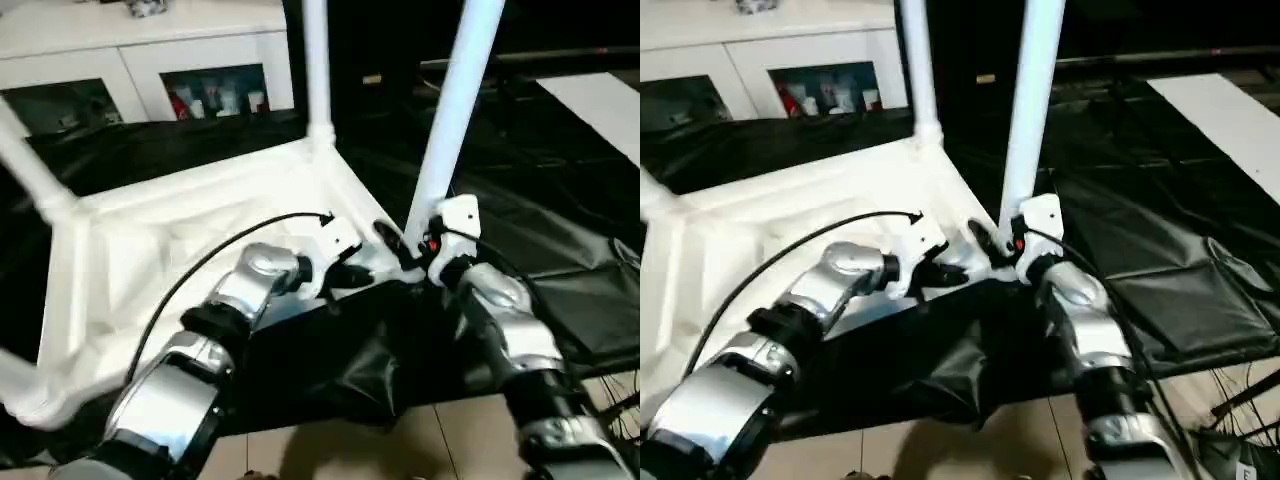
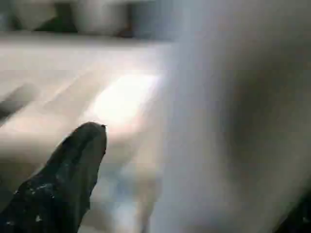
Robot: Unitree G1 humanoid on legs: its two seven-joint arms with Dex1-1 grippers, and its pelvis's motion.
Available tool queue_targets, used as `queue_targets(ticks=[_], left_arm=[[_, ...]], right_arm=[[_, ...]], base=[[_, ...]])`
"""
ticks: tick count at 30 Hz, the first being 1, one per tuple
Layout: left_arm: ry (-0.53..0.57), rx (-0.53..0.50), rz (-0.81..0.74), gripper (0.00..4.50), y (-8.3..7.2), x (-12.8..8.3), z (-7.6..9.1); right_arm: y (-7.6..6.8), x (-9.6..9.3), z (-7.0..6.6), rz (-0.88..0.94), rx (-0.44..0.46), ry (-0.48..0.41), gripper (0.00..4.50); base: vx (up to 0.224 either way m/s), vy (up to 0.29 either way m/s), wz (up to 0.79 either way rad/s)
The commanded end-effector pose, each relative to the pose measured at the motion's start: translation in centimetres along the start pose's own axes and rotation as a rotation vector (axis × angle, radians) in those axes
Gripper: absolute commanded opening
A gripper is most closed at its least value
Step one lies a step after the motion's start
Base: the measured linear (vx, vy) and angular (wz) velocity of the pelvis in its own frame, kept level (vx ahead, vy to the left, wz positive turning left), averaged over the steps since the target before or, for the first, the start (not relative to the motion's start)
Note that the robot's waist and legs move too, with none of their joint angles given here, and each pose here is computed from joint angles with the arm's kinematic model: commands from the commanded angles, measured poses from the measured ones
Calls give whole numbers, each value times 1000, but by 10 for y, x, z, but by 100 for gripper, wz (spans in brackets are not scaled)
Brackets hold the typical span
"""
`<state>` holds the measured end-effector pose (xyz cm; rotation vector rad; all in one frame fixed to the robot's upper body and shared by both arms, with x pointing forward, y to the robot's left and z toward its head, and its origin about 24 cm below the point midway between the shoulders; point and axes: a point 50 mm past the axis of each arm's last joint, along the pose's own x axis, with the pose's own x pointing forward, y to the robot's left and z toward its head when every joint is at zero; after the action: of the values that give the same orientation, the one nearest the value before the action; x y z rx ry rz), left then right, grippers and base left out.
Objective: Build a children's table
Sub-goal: Rotate leg to tighten
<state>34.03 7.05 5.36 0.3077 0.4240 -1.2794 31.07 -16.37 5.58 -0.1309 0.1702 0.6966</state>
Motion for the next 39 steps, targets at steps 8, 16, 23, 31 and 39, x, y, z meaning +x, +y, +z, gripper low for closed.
queue_targets(ticks=[8, 16, 23, 31, 39], left_arm=[[18, 68, -239, 0, -15, -25, -8], [27, 65, -272, 0, -18, -33, -11], [27, 59, -267, 0, -19, -33, -11], [29, 52, -258, 0, -20, -36, -13], [30, 29, -221, 0, -19, -34, -14]], right_arm=[[14, -26, -4, 307, -12, 79, 426], [15, -31, -1, 372, -10, 95, 426], [15, -33, -3, 386, -4, 112, 386], [16, -31, -5, 396, -6, 123, 303], [15, -26, -11, 338, 6, 141, 267]], base=[[0, 0, 0], [0, 0, 0], [0, 0, 0], [0, 0, 0], [0, 0, 0]])
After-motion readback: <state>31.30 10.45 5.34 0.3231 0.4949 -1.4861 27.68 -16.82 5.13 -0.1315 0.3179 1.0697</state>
